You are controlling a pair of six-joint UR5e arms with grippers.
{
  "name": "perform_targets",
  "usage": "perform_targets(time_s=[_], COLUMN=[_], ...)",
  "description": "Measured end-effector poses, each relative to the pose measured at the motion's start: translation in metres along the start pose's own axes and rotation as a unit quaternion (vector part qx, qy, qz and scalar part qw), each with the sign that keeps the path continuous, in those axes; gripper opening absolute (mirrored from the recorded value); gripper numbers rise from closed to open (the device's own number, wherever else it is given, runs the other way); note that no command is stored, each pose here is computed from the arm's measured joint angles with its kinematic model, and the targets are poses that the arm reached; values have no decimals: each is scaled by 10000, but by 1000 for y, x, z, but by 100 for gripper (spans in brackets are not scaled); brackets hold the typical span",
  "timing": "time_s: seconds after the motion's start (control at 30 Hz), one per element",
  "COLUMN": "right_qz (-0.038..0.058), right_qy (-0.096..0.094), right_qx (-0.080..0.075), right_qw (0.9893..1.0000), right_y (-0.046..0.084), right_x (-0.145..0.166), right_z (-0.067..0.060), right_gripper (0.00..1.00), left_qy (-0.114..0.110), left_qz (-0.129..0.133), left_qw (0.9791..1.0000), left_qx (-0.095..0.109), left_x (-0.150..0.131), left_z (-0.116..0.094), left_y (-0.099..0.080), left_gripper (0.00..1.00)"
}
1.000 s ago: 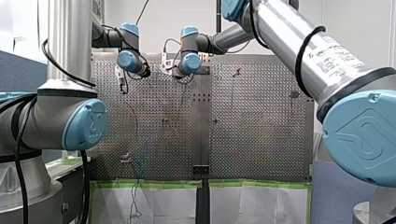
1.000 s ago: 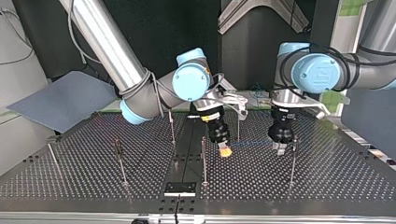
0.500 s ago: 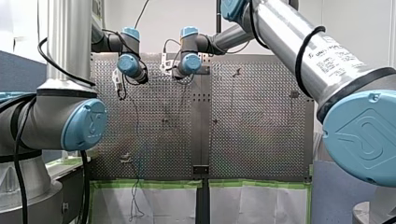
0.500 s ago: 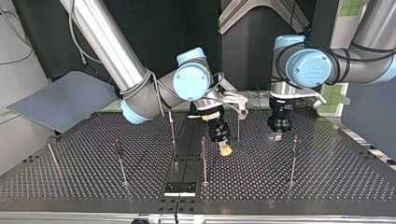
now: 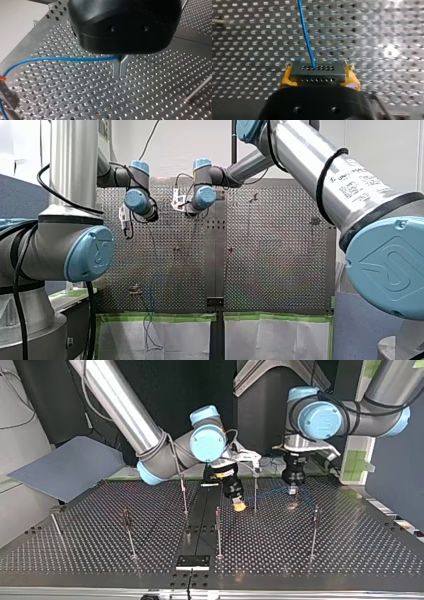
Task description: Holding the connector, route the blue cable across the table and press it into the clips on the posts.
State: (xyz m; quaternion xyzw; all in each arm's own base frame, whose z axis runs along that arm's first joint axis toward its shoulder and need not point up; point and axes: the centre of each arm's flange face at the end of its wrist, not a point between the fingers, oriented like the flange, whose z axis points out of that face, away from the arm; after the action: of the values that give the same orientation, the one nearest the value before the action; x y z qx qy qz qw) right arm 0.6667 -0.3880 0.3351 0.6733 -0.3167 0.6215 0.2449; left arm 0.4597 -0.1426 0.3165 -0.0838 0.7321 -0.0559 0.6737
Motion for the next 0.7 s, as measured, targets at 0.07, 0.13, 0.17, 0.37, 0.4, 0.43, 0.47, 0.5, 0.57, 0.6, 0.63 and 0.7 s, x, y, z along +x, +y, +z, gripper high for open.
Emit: perform_targets(time_s=[0.07, 0.13, 0.17, 0.37, 0.4, 0.43, 0.47, 0.5, 0.57, 0.6, 0.63, 0.7], right_qz=[-12, -25, -32, -79, -91, -100, -107, -116, -126, -130, -132, -136], right_qy=[-86, -173, -213, -482, -536, -572, -606, -643, -686, -710, -723, -744], right_qx=[3, 13, 17, 10, 8, 7, 9, 17, 40, 60, 78, 125], right_qw=[10000, 9998, 9998, 9988, 9985, 9983, 9981, 9979, 9976, 9974, 9973, 9971], right_y=[-1, -2, -2, -1, 0, 0, 1, 1, 0, 0, -1, -3], right_x=[-9, -17, -21, -47, -52, -56, -59, -63, -67, -69, -70, -72], right_z=[-2, -4, -6, -13, -14, -15, -16, -18, -19, -20, -20, -21], right_gripper=[0, 0, 0, 0, 0, 0, 0, 0, 0, 0, 0, 0], left_qy=[-7, 0, 7, 131, 183, 227, 274, 337, 408, 439, 457, 483], left_qz=[-12, -18, -20, -18, 4, 22, 38, 54, 67, 71, 72, 73], left_qw=[10000, 10000, 10000, 9999, 9998, 9997, 9996, 9994, 9990, 9989, 9988, 9986], left_qx=[5, 15, 18, 14, -7, -31, -58, -96, -142, -160, -170, -178], left_x=[3, 8, 10, 31, 37, 42, 47, 55, 66, 72, 75, 81], left_z=[-1, -3, -4, -7, -7, -7, -7, -7, -7, -7, -8, -9], left_y=[0, 0, 0, 0, 0, 1, 1, 2, 4, 5, 5, 6], left_gripper=[0, 0, 0, 0, 0, 0, 0, 0, 0, 0, 0, 0])
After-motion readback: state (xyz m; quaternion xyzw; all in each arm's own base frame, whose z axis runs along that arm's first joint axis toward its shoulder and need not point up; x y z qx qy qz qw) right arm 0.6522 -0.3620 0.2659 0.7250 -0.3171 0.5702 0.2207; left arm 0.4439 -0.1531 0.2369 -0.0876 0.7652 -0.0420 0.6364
